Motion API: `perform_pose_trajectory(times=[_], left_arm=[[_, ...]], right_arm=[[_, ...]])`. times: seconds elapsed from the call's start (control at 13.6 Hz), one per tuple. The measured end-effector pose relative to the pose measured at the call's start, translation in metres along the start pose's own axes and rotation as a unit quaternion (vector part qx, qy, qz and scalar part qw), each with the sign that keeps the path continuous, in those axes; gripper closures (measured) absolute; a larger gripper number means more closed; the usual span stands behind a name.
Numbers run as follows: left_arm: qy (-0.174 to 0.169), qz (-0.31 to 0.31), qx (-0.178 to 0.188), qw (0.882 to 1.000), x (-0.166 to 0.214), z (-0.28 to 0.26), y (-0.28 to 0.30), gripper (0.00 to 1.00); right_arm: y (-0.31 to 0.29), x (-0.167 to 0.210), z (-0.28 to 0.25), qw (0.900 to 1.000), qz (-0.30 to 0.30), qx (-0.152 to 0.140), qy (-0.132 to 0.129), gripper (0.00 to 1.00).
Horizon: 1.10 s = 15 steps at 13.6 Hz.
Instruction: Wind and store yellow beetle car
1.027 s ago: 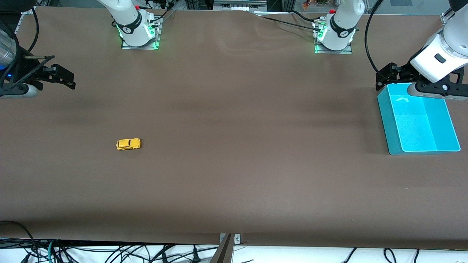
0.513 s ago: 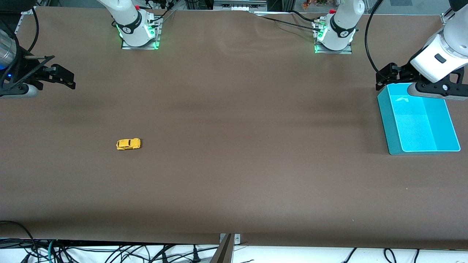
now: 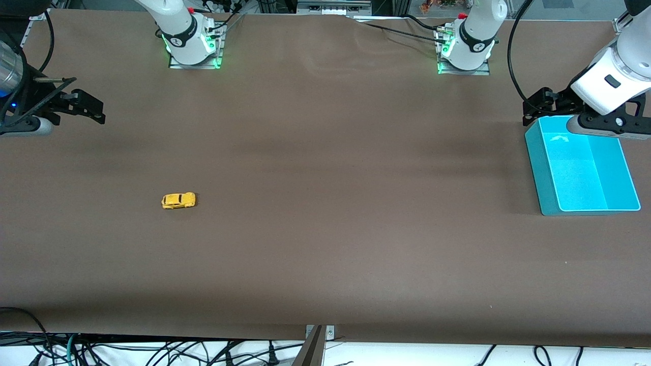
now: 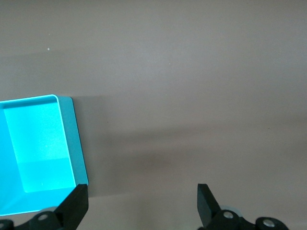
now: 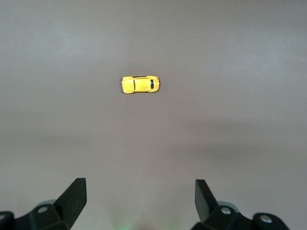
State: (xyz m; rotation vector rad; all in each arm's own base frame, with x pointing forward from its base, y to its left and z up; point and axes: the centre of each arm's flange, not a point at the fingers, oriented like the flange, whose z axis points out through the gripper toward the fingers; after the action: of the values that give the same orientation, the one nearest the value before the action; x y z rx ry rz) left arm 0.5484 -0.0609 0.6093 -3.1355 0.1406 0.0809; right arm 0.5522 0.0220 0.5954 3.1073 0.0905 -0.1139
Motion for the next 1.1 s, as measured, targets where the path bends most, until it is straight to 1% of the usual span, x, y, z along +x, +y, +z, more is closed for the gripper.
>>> perform_pose_trajectory(times=[1.1], left_arm=[[0.0, 0.0, 0.0, 1.0, 0.0, 0.0, 0.0, 0.0]], right_arm=[[-0.0004, 0.0, 0.0011, 1.0, -0.005, 0.0, -0.002, 0.0]])
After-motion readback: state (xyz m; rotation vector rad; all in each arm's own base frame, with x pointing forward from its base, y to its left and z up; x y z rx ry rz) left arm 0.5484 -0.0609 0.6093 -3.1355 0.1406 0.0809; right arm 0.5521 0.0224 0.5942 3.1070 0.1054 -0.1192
